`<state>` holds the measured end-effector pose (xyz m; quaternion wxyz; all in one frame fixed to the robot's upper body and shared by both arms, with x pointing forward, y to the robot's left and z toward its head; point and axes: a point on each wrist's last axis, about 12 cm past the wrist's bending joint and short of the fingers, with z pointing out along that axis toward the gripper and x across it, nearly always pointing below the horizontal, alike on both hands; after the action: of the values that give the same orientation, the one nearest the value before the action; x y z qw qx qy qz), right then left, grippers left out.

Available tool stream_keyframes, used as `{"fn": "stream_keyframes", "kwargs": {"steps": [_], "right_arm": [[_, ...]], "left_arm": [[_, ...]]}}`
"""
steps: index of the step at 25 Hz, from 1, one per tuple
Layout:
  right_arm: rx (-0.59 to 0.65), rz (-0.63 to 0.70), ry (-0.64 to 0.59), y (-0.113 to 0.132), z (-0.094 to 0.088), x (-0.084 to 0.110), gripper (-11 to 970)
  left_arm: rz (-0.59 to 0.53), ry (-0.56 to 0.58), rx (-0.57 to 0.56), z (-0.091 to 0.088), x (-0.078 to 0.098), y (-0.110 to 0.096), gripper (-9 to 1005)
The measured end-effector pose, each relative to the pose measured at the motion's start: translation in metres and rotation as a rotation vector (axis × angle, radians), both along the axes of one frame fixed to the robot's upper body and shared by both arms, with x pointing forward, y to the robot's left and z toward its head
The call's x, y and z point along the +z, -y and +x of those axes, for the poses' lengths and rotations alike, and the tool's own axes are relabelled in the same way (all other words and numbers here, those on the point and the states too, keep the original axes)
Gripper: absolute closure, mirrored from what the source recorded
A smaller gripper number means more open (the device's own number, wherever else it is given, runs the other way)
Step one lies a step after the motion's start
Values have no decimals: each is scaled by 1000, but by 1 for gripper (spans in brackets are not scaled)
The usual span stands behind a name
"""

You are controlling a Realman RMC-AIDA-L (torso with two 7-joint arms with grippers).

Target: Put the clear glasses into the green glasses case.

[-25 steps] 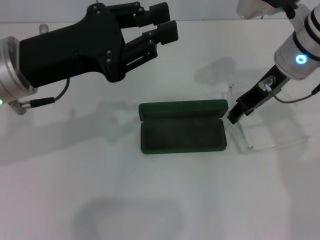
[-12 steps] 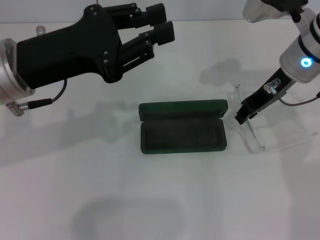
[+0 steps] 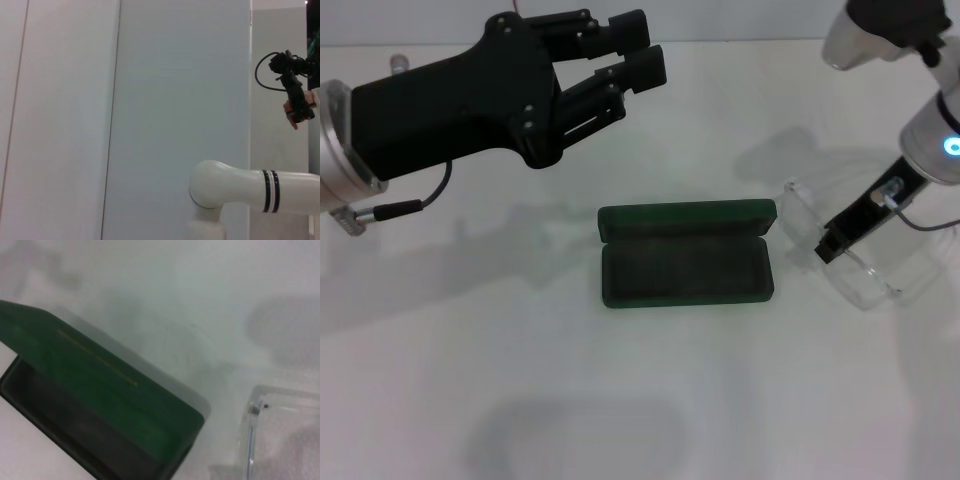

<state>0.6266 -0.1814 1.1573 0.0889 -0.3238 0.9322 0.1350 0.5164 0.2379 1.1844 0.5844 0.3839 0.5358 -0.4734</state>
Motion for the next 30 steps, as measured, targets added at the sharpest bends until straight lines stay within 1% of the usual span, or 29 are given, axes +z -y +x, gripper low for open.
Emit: {"fn": "stream_keyframes", "kwargs": {"steps": [8, 13, 15, 16, 17, 18, 20, 22, 25, 30], "right_arm": [[-4, 3, 17, 17, -5, 0, 825], [-4, 10, 62, 42, -6, 8, 827], [-16, 36, 95, 56, -6, 15, 829], [-33, 62, 139, 69, -7, 23, 829], [-39, 74, 168, 75, -8, 29, 830], [-39, 74, 168, 75, -8, 29, 830], [-35, 98, 217, 83, -10, 41, 831], [-17, 126, 254, 86, -12, 51, 832], [31, 205, 328, 87, -17, 66, 858], [140, 353, 467, 84, -30, 79, 887]], "left_arm": [[-5, -6, 3, -1, -1, -1, 685], [-13, -6, 2, -1, 0, -1, 686], [-18, -5, 2, -1, 1, -1, 686], [-18, -4, 1, -1, 2, -1, 686], [-18, -2, 1, -1, 2, -1, 686], [-19, -1, -1, 0, 2, 0, 686], [-19, -1, -1, 0, 3, 0, 687], [-19, 1, -2, 0, 3, 0, 687], [-20, 4, -4, 1, 4, 0, 687], [-45, 10, -5, 3, 8, 1, 687]]}}
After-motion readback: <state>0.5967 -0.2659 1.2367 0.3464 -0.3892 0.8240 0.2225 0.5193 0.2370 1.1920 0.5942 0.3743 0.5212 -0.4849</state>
